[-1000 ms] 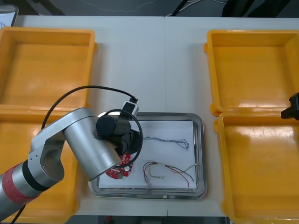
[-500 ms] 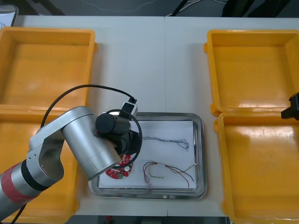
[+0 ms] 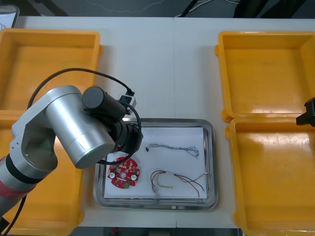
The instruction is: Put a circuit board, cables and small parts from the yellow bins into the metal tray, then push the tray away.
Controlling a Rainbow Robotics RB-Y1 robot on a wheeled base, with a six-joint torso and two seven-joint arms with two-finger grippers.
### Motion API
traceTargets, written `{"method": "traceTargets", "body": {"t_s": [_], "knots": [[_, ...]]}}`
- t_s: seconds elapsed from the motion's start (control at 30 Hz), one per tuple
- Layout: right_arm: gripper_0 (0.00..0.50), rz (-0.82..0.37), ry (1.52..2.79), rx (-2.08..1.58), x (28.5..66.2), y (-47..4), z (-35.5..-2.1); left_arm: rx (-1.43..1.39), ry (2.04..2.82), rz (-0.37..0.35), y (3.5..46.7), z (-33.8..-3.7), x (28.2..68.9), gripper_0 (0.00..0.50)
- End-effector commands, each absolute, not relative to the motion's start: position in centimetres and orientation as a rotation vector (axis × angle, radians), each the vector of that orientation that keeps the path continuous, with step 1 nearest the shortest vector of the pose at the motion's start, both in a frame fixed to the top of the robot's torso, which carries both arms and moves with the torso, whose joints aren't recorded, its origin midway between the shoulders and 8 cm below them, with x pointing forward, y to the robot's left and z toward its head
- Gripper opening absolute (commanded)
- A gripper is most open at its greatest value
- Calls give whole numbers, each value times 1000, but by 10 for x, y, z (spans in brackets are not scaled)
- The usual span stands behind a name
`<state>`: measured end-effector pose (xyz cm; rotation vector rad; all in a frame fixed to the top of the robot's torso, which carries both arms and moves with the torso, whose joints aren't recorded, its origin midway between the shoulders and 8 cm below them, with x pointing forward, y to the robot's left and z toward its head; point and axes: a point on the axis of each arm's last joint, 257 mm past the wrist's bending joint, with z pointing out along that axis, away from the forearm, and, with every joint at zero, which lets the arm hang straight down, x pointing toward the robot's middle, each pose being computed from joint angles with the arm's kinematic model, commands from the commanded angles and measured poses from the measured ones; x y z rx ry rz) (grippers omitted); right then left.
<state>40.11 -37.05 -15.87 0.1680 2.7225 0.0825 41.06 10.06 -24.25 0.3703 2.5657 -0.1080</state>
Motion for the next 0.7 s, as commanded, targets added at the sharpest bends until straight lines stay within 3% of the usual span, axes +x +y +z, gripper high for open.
{"method": "traceTargets", "body": {"t_s": [0.03,0.4,0.7], "knots": [[500,31,2688,146,399,-384,-142,370,2509,-133,101,-192,425,500],[500,32,2688,142,400,-384,-142,312,2543,-136,153,-151,428,500],[500,35,2689,137,399,-383,-142,217,2581,-58,212,-125,424,500]]}}
